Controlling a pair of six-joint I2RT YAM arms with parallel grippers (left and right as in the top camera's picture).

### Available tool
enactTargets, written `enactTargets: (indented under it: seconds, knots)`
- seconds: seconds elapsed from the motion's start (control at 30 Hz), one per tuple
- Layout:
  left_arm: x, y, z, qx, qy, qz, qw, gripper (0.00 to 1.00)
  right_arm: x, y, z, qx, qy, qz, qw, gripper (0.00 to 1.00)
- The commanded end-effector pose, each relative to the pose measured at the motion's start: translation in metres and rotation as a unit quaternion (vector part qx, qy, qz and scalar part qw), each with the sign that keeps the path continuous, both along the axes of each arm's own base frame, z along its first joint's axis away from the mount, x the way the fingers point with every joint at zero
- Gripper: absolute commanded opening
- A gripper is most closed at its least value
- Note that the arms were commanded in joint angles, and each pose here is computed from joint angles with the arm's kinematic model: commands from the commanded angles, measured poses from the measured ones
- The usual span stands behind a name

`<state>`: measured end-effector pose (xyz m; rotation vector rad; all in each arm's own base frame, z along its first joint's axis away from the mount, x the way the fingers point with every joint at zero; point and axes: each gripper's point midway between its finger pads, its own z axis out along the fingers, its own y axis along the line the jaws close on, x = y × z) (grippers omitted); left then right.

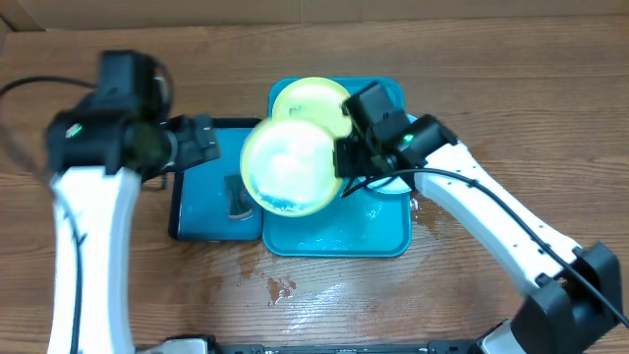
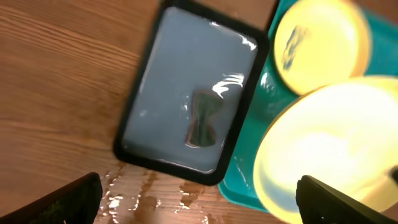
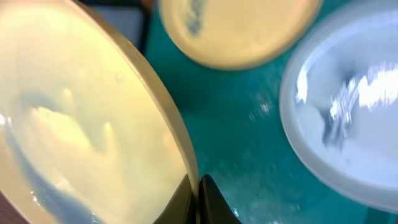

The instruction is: Clean dirty plates on tray and stack at the side

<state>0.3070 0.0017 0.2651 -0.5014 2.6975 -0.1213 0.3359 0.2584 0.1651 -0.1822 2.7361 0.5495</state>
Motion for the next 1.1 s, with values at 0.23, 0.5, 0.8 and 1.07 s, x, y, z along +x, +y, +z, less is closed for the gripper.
enactTargets:
  seconds: [0.23, 0.5, 0.8, 1.07]
  knots:
    - [-0.058, 0.003, 0.065, 0.007, -0.099, -0.002, 0.995, 1.00, 0.022, 0.078, 0.020, -0.007, -0.147, 0.043, 0.988, 0.04]
    - [-0.083, 0.003, 0.074, 0.009, -0.113, 0.000, 0.994, 1.00, 0.030, 0.108, 0.019, -0.081, -0.258, 0.034, 0.962, 0.04]
    - [-0.084, 0.003, 0.064, 0.008, -0.083, 0.000, 0.997, 1.00, 0.013, 0.113, 0.074, -0.201, -0.394, 0.020, 0.897, 0.04]
    - [-0.094, 0.037, 0.076, 0.050, -0.090, 0.114, 0.988, 1.00, -0.008, 0.111, 0.100, -0.249, -0.447, -0.016, 0.859, 0.04]
